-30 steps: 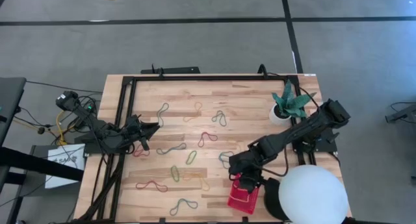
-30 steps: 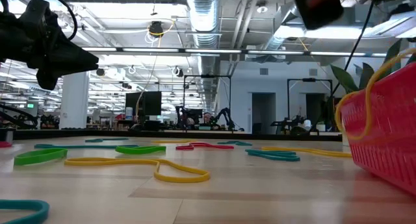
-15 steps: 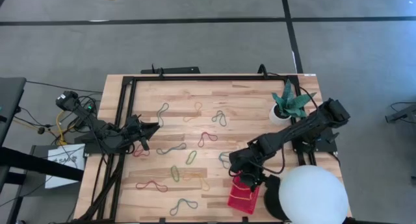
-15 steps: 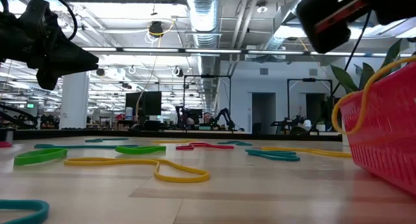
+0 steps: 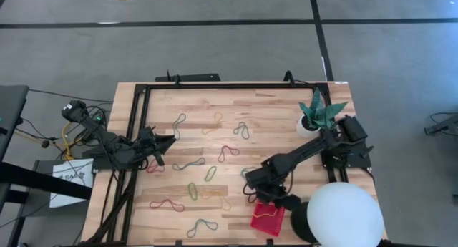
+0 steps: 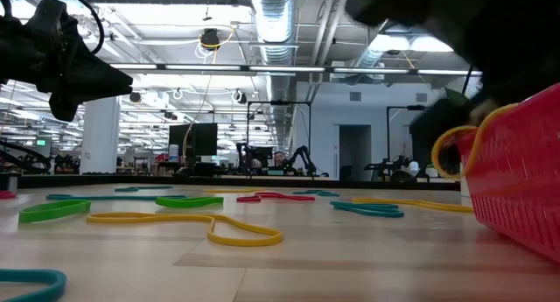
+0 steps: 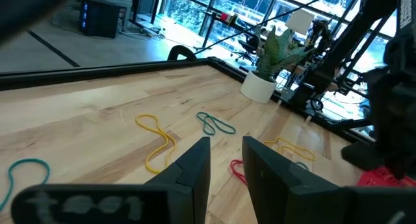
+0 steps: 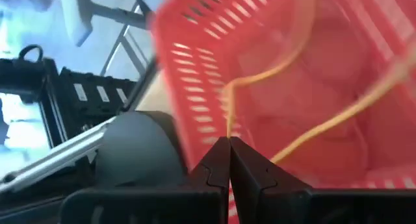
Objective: Pick and place items into bin
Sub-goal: Put the yellow rubber band into the red bin
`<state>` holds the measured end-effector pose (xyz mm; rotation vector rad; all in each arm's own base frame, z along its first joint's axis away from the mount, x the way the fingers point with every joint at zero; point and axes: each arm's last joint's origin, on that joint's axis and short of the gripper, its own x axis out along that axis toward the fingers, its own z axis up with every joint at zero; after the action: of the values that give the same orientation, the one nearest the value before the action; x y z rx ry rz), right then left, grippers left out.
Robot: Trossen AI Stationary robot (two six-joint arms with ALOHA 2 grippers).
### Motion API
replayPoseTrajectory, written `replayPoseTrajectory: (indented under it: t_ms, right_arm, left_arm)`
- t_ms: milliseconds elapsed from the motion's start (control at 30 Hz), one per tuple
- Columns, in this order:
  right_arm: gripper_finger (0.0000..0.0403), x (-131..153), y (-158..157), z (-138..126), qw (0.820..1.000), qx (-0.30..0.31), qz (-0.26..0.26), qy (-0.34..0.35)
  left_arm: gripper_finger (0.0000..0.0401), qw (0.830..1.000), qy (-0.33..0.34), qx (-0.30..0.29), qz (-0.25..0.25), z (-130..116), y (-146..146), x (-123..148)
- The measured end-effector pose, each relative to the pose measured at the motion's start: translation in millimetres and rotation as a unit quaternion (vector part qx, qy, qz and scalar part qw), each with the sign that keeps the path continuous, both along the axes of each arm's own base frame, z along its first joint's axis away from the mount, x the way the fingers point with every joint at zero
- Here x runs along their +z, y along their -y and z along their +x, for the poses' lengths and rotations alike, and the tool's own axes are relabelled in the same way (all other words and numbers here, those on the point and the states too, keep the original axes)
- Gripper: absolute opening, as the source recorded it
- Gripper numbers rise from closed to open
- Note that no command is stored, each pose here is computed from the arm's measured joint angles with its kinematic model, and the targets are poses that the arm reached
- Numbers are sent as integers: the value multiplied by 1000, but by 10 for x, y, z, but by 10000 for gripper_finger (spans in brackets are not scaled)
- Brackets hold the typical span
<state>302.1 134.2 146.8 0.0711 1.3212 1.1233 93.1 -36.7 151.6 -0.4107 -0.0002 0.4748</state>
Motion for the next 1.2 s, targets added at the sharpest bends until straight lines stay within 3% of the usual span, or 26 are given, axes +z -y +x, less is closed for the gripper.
replayPoseTrajectory:
  t_ms: [167,567,933,1067,1200]
  right_arm:
    - [5,-81,120,67,997,-42,14,-56]
    - [43,25,248,186,997,-70,32,-29]
    - [43,35,230,278,996,-80,32,18]
    - [41,23,242,264,994,-113,6,-12]
    - [31,15,208,234,994,-105,-6,-15]
  left_arm:
    - [80,1000,0,8,2,-2,-4,0]
    - [80,1000,1,10,1,-3,-5,-2]
    - [80,1000,1,10,0,-3,-5,-2]
    - [80,1000,1,9,1,-3,-5,-3]
    - [80,1000,1,9,1,-3,-5,-3]
